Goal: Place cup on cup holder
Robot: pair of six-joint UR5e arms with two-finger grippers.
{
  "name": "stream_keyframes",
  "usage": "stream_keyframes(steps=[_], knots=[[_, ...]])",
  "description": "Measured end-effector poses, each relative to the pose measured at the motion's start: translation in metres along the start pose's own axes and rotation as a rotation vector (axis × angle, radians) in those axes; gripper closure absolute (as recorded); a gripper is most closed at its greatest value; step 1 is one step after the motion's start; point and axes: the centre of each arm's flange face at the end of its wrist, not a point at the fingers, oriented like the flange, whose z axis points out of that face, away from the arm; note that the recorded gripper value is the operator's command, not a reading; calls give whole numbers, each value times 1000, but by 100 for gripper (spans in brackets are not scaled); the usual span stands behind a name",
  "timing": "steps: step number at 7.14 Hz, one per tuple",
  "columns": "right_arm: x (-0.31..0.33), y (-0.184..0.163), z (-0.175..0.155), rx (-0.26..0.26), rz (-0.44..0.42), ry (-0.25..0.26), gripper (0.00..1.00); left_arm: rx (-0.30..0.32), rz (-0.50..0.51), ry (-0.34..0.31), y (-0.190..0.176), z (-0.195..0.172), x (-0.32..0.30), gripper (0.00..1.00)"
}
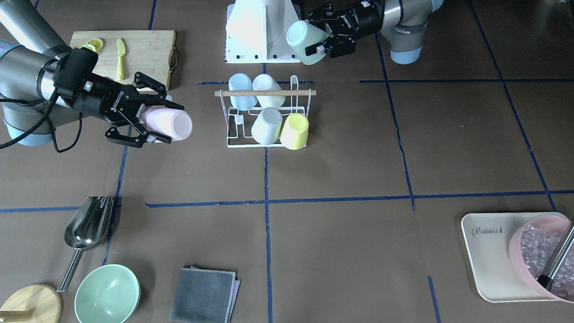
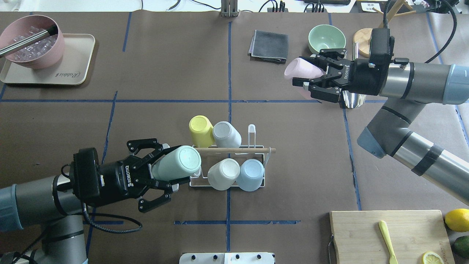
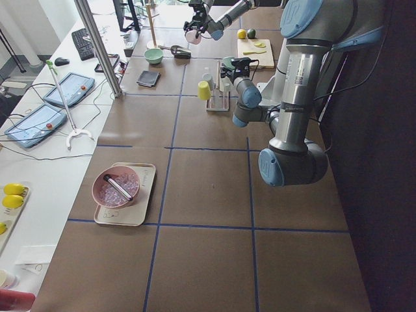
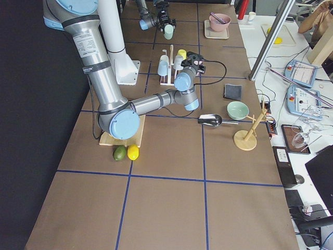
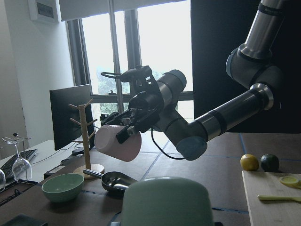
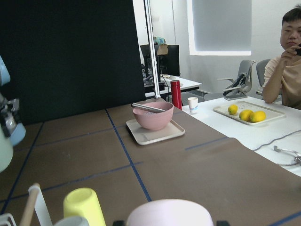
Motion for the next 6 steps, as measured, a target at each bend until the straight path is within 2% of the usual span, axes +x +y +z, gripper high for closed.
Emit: stream_keyframes(steps=[2,3,6], knots=[[-13,-22,31,115,-13,-3,100,15,-27,-17,21,14,13,95],[-18,-22,44,144,-53,10,100,27,-28,-36,27,26,11,94],[-42,13,87,157,-256,75,100,18,-19,-62,40,39,3,94]])
